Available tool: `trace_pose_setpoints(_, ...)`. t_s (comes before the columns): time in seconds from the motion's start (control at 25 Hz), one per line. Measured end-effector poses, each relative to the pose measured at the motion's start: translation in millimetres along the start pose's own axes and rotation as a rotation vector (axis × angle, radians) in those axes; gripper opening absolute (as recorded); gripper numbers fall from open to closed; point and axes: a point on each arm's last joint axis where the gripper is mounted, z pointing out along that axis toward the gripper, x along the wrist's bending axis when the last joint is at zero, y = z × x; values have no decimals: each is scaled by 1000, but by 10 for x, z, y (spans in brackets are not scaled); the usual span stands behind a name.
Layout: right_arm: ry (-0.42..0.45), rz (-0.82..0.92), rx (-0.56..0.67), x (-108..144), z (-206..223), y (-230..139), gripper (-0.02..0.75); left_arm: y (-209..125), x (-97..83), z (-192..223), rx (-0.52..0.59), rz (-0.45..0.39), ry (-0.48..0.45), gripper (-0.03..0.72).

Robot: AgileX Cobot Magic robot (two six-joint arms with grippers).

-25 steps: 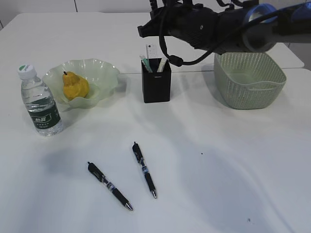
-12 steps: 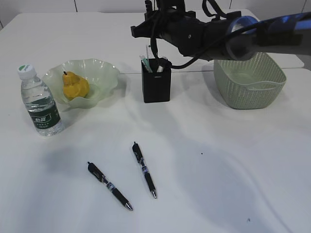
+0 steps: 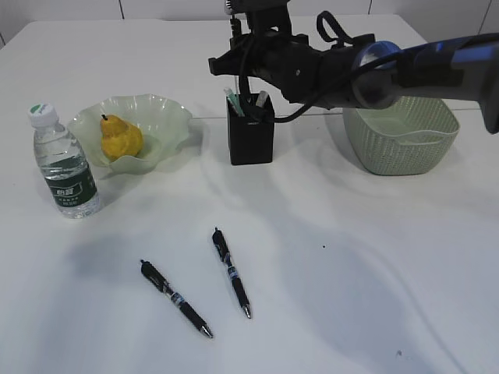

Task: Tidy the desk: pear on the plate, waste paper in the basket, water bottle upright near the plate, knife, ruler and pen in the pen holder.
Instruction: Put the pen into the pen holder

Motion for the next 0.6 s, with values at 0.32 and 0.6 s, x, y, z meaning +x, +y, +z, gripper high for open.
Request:
trace_pose_setpoints(0.32, -2, 26, 44, 17, 68, -204, 155, 0, 0, 0, 0, 0, 0, 340)
trace_pose_setpoints(0.6, -6, 59, 69, 23, 92, -293, 155, 0, 0, 0, 0, 0, 0, 340)
